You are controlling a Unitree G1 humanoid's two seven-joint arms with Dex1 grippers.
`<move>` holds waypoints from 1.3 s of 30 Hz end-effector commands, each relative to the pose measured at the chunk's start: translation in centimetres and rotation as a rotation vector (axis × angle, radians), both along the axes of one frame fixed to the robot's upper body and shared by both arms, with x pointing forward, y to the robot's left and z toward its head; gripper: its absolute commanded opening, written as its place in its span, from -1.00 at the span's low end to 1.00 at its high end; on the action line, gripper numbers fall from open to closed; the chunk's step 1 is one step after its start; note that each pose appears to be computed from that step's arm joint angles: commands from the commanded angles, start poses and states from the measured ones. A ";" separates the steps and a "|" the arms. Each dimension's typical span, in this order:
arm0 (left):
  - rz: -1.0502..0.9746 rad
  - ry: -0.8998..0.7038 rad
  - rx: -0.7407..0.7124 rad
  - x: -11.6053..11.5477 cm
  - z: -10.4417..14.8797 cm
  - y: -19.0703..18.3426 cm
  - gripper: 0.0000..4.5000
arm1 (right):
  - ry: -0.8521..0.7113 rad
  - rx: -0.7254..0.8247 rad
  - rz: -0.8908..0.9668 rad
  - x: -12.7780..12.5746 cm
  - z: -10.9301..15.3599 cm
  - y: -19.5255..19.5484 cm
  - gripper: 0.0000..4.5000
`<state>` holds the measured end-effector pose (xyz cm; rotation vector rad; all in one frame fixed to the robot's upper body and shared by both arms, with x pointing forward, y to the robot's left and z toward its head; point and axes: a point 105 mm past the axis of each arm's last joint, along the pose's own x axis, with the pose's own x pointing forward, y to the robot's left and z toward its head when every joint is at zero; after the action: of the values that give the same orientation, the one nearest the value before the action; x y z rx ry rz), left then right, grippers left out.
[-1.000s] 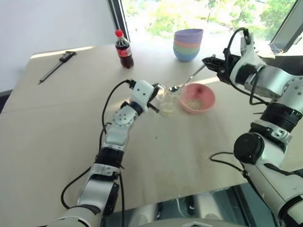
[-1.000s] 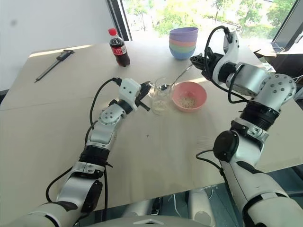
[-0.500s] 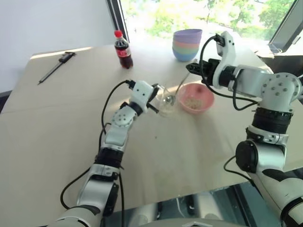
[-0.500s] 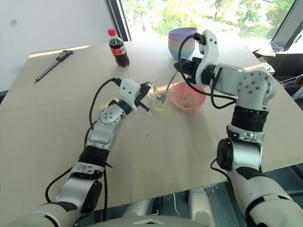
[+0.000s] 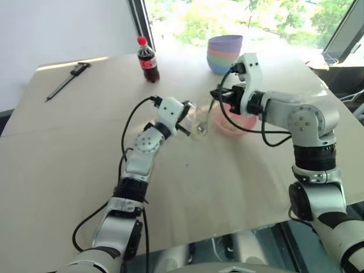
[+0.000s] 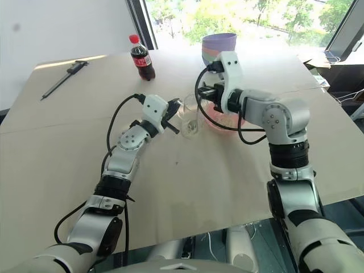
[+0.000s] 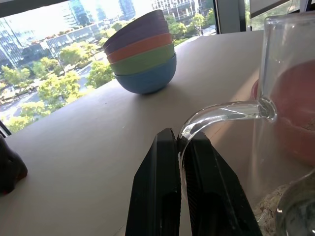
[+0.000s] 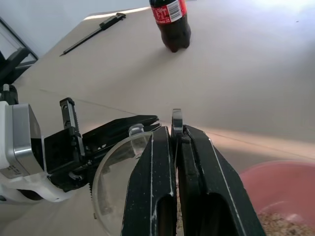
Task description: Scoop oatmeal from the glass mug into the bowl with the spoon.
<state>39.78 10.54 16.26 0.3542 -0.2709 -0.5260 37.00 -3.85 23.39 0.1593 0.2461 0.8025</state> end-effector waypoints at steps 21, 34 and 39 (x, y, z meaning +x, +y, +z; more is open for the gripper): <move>0.002 -0.044 -0.013 0.0 1.3 0.3 -0.97 | 0.094 0.257 -0.096 -0.2 5.2 -4.6 -1.00; -0.008 -0.047 -0.017 -0.1 1.3 0.1 -0.97 | 0.180 0.380 -0.140 0.2 5.2 -6.1 -1.00; -0.005 -0.040 -0.027 -0.2 1.1 0.2 -0.97 | 0.217 0.442 -0.150 0.4 5.2 -7.2 -1.00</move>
<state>39.84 10.76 16.26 0.3448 -0.2691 -0.5233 37.74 -10.89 26.76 0.6660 0.3091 0.6486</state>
